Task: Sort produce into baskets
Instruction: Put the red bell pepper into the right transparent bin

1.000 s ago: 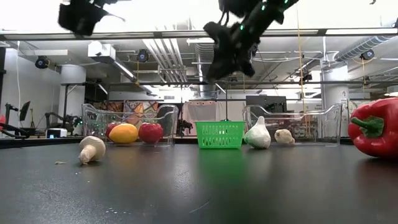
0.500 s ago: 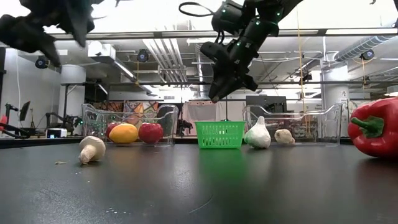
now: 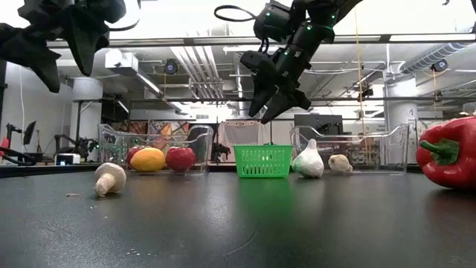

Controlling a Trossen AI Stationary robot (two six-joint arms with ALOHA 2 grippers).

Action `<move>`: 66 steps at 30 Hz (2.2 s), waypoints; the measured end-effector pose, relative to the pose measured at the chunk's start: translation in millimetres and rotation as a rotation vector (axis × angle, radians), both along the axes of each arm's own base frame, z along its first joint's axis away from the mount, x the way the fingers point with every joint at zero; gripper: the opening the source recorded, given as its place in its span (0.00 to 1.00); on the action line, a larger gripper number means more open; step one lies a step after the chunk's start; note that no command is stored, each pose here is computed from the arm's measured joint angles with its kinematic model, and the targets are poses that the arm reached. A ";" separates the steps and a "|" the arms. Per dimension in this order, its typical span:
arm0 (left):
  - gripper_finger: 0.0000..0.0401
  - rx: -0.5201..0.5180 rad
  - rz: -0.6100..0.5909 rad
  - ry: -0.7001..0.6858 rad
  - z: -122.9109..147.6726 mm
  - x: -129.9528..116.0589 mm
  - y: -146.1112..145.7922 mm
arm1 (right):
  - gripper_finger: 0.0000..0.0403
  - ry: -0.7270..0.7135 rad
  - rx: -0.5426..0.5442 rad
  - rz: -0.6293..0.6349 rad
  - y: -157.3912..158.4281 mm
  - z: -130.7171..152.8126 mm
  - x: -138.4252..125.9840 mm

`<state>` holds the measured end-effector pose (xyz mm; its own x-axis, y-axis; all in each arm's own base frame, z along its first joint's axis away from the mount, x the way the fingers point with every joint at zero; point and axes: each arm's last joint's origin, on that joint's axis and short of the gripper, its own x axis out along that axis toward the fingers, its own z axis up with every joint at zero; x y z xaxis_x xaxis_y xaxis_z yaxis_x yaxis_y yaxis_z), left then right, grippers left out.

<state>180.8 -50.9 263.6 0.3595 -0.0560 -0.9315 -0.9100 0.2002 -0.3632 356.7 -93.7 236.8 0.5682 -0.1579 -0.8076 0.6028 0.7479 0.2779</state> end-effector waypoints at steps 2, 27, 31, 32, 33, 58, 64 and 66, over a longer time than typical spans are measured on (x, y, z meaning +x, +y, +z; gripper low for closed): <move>0.57 0.007 -0.016 0.002 -1.4 2.2 -0.6 | 0.47 -0.011 0.057 0.017 2.4 3.5 -2.6; 0.57 0.097 -0.176 -0.098 -4.4 20.3 -4.5 | 0.70 0.362 0.180 0.671 137.0 65.9 -107.1; 0.57 0.107 -0.172 -0.099 -4.4 20.3 -4.3 | 0.82 0.401 0.088 0.783 157.9 63.0 -114.1; 0.57 0.109 -0.171 -0.100 -4.4 20.3 -4.3 | 0.84 0.405 0.075 0.811 163.2 61.8 -115.7; 0.57 0.116 -0.168 -0.102 -4.3 20.4 -4.1 | 0.86 0.413 0.065 0.836 167.9 60.2 -117.5; 0.57 0.162 -0.172 -0.108 -4.3 20.8 -3.0 | 0.86 0.527 0.042 0.776 181.5 -34.6 -138.5; 0.57 0.162 -0.172 -0.107 -4.4 20.9 -3.1 | 0.87 0.518 0.020 0.776 180.2 -51.9 -138.7; 0.57 0.162 -0.172 -0.107 -4.4 20.9 -3.1 | 0.87 0.524 0.021 0.775 180.2 -57.5 -138.7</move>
